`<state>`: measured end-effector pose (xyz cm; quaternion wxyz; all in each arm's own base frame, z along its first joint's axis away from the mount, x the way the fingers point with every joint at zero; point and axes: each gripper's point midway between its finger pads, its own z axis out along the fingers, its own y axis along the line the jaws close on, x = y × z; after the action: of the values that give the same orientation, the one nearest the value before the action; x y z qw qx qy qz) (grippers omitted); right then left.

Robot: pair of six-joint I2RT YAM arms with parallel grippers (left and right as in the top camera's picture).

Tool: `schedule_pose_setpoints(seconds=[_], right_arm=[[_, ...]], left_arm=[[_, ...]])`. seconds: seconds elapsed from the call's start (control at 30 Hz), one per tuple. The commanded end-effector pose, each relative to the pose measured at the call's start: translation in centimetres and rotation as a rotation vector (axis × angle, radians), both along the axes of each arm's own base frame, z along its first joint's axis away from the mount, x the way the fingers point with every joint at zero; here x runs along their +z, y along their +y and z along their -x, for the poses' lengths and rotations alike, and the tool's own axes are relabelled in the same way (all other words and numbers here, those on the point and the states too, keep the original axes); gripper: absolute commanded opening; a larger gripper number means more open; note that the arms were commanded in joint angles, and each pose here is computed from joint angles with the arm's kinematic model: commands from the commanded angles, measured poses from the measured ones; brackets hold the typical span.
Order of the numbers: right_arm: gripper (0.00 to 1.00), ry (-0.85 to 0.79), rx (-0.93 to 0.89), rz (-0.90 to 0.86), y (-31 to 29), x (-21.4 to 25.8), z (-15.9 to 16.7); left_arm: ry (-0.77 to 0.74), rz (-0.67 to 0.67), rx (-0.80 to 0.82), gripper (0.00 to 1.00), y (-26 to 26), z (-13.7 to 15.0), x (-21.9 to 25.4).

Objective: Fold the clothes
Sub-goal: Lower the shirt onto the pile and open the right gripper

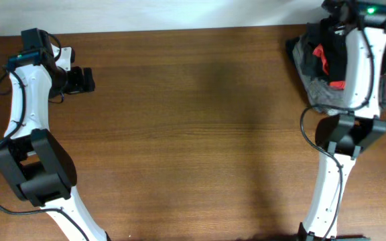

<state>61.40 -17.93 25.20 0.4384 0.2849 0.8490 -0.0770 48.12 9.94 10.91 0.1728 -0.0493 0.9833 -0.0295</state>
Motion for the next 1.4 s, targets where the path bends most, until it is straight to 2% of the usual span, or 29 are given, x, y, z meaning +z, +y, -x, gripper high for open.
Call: schedule_pose_setpoints(seconds=[0.0, 0.07, 0.1, 0.23, 0.27, 0.33, 0.4, 0.6, 0.77, 0.87, 0.93, 0.97, 1.03, 1.1, 1.23, 1.37], right_arm=[[0.99, -0.054, 0.011, 0.059, -0.7, 7.0, 3.5], [1.00, 0.028, 0.047, 0.058, -0.9, 5.6, 4.5], [0.95, 0.067, 0.054, 0.050, -1.0, 4.7, 5.1], [0.56, 0.188, 0.046, -0.009, -2.1, 1.4, 6.9], [0.39, 0.215, 0.051, -0.030, -2.6, 0.4, 7.3], [0.29, 0.238, 0.101, -0.049, -2.8, -0.4, 7.5], [0.27, 0.250, 0.161, -0.059, -2.8, -1.0, 7.5], [0.30, 0.275, 0.299, 0.036, -3.3, -3.1, 5.8], [0.32, 0.289, 0.310, 0.050, -4.4, -8.2, 3.9], [0.37, 0.285, 0.304, 0.056, -4.9, -11.8, 3.0], [0.49, 0.271, 0.301, 0.062, -5.3, -14.2, 2.5], [0.64, 0.265, 0.297, 0.064, -5.4, -15.3, 2.3], [0.83, 0.258, 0.296, 0.067, -5.5, -17.0, 2.2], [0.90, 0.263, 0.297, 0.064, -5.4, -17.6, 2.4], [0.97, 0.253, 0.295, 0.071, -5.5, -16.8, 2.3], [0.99, 0.200, 0.291, 0.100, -5.5, -12.4, 2.1]], left_arm=[[0.005, 0.014, 0.000, 0.99, -0.3, 0.0, -0.2], [0.004, 0.014, 0.000, 0.99, -0.3, 0.0, -0.2], [0.004, 0.014, -0.001, 0.99, -0.3, 0.0, -0.2], [0.004, 0.013, 0.000, 0.99, -0.3, 0.0, -0.2], [0.000, 0.013, 0.000, 0.99, -0.3, -0.1, -0.2], [-0.003, 0.012, 0.000, 0.99, -0.2, -0.2, -0.1], [-0.004, 0.012, 0.000, 0.99, -0.2, -0.2, -0.1], [-0.007, 0.011, 0.000, 0.99, -0.2, -0.3, -0.1], [-0.011, 0.010, 0.000, 0.99, -0.2, -0.4, -0.1], [-0.013, 0.009, 0.000, 0.99, -0.2, -0.4, -0.1], [-0.016, 0.009, 0.000, 0.99, -0.2, -0.5, 0.0], [-0.018, 0.009, 0.000, 0.99, -0.2, -0.5, 0.0], [-0.021, 0.008, 0.000, 0.99, -0.1, -0.6, 0.0], [-0.021, 0.008, 0.000, 0.99, -0.1, -0.6, 0.0], [-0.021, 0.008, 0.000, 0.99, -0.1, -0.6, 0.0], [-0.021, 0.007, -0.001, 0.99, -0.1, -0.6, 0.0]])
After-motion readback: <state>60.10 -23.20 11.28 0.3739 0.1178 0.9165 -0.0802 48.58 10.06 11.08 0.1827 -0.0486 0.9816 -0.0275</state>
